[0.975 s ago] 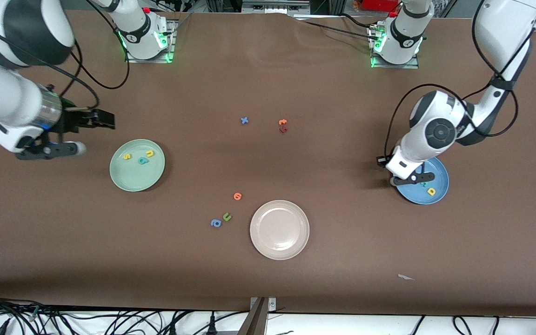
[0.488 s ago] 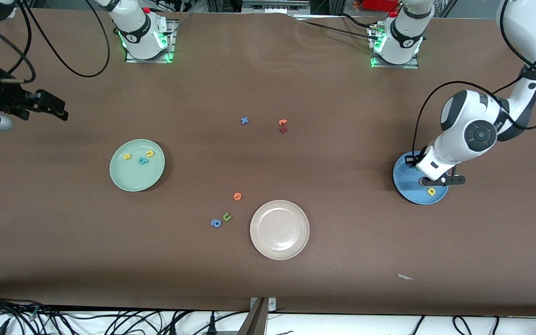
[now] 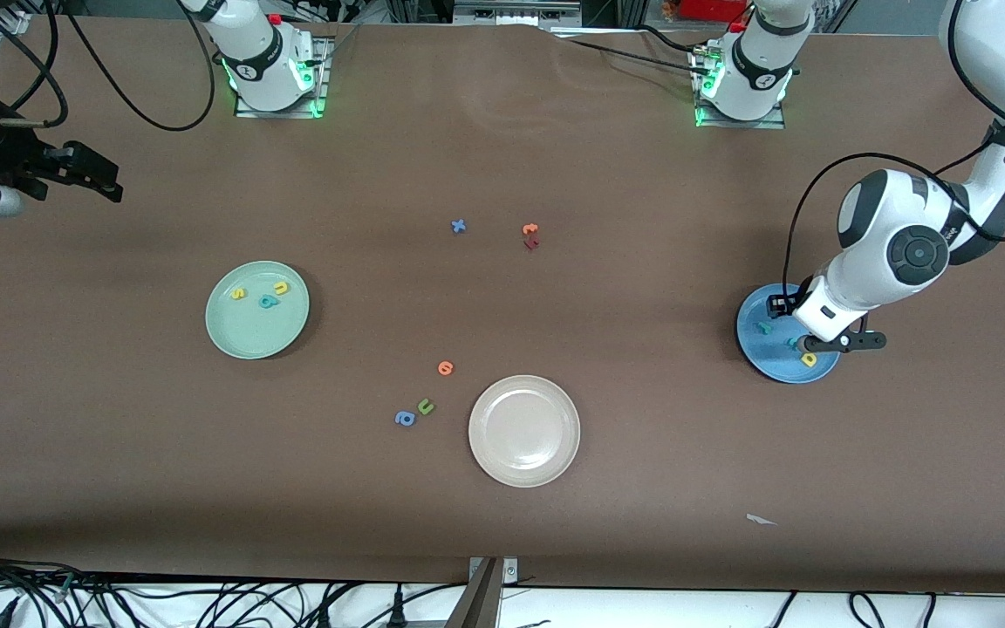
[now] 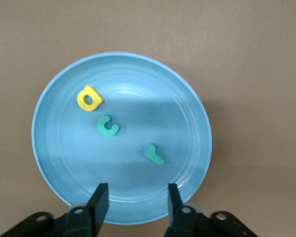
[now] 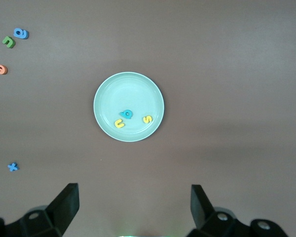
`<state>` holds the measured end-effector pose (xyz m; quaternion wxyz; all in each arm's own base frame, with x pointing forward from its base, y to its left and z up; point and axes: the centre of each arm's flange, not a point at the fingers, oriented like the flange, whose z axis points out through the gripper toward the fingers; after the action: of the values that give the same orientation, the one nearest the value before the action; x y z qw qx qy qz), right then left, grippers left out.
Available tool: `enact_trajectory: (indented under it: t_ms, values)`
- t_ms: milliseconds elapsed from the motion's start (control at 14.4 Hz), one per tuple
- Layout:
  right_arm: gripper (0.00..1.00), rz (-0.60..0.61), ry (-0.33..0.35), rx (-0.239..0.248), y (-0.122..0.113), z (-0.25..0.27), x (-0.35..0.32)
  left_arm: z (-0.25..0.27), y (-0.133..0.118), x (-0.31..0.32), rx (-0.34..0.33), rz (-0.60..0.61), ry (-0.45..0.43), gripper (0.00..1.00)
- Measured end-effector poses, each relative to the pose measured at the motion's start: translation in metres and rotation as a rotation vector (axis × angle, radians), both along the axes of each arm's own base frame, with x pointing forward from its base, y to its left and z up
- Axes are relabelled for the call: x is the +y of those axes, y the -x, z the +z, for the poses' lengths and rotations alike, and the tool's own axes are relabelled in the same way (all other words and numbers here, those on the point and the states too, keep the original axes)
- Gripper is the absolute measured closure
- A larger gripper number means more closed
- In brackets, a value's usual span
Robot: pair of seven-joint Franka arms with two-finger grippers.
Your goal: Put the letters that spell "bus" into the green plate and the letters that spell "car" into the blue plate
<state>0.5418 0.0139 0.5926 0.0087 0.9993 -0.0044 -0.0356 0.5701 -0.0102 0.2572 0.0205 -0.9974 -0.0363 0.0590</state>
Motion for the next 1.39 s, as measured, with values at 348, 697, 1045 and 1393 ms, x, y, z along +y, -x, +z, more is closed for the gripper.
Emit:
enact_trajectory:
  t_ms: [348,697,1045,1393]
  values:
    - [0.0,-0.029,0.012,0.025,-0.01,-0.01,-0.004,0.056,-0.032,0.006,-0.024,0.02,-0.03,0.18]
    - [0.0,-0.021,0.019,0.018,-0.01,-0.006,0.008,0.147,-0.063,0.026,-0.022,0.074,-0.076,0.0]
    - [0.0,-0.018,0.022,0.017,-0.01,-0.004,0.009,0.223,-0.075,0.042,-0.044,0.138,-0.05,0.0]
    - [0.0,-0.019,0.024,0.018,-0.002,0.008,0.009,0.277,-0.074,0.052,-0.058,0.18,-0.017,0.0]
